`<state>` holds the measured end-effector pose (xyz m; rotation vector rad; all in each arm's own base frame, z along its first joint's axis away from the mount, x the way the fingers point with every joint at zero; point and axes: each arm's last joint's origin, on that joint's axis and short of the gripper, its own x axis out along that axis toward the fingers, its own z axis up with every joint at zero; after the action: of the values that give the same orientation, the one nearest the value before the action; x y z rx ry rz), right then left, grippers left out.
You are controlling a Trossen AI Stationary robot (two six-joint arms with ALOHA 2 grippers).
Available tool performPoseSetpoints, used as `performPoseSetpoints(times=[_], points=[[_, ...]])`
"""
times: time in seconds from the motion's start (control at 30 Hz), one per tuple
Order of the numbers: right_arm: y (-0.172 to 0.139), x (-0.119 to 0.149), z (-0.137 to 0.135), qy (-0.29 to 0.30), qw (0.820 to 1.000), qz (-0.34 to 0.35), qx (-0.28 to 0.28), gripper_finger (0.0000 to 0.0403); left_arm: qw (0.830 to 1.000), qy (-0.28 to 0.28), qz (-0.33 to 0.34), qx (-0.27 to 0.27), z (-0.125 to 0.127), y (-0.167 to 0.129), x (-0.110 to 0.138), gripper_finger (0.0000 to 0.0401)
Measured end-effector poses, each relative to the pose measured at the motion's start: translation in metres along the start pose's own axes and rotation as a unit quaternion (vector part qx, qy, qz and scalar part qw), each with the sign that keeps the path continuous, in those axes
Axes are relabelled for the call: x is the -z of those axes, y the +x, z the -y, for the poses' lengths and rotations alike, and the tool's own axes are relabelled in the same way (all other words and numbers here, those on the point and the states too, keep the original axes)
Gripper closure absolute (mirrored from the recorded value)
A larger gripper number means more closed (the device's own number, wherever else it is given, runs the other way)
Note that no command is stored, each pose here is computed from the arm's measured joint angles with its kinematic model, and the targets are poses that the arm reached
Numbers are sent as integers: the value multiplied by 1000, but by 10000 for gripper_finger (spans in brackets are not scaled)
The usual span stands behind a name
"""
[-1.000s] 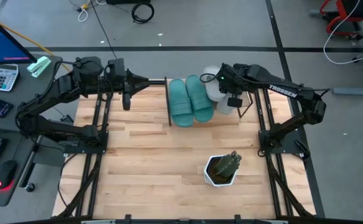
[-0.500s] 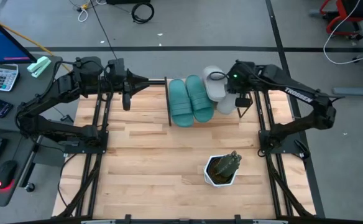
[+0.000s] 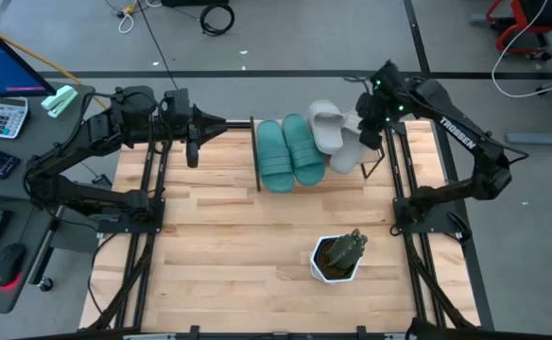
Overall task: Pick and place slides into the shelf
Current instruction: Adjust the slippers on the shelf
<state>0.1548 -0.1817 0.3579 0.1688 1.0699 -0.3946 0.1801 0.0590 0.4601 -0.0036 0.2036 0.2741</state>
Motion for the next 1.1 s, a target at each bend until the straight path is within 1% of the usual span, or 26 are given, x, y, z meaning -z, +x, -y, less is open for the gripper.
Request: performPoseSetpoints(times=[0.17,0.3,0.43,0.53,0.67,0.83,0.93,1.0,1.1], points=[[-3,5,21,62,997,41,-19,287,1000,0,0,0,0,0,0,294],[9,5,40,113,992,45,-23,237,1000,0,0,0,0,0,0,294],[28,3,56,131,991,27,-21,193,1000,-2,0,0,0,0,0,294],[37,0,66,137,990,14,-10,170,1000,-7,0,0,0,0,0,294],[34,-12,81,138,990,26,4,154,1000,-13,0,0,0,0,0,294],[22,-30,106,152,987,51,18,154,1000,-13,0,0,0,0,0,294],[20,-37,120,181,982,56,3,158,1000,-11,0,0,0,0,0,294],[23,-39,127,199,979,46,-14,158,1000,-11,0,0,0,0,0,294],[28,-40,133,211,977,28,-23,157,1000,-12,0,0,0,0,0,294]])
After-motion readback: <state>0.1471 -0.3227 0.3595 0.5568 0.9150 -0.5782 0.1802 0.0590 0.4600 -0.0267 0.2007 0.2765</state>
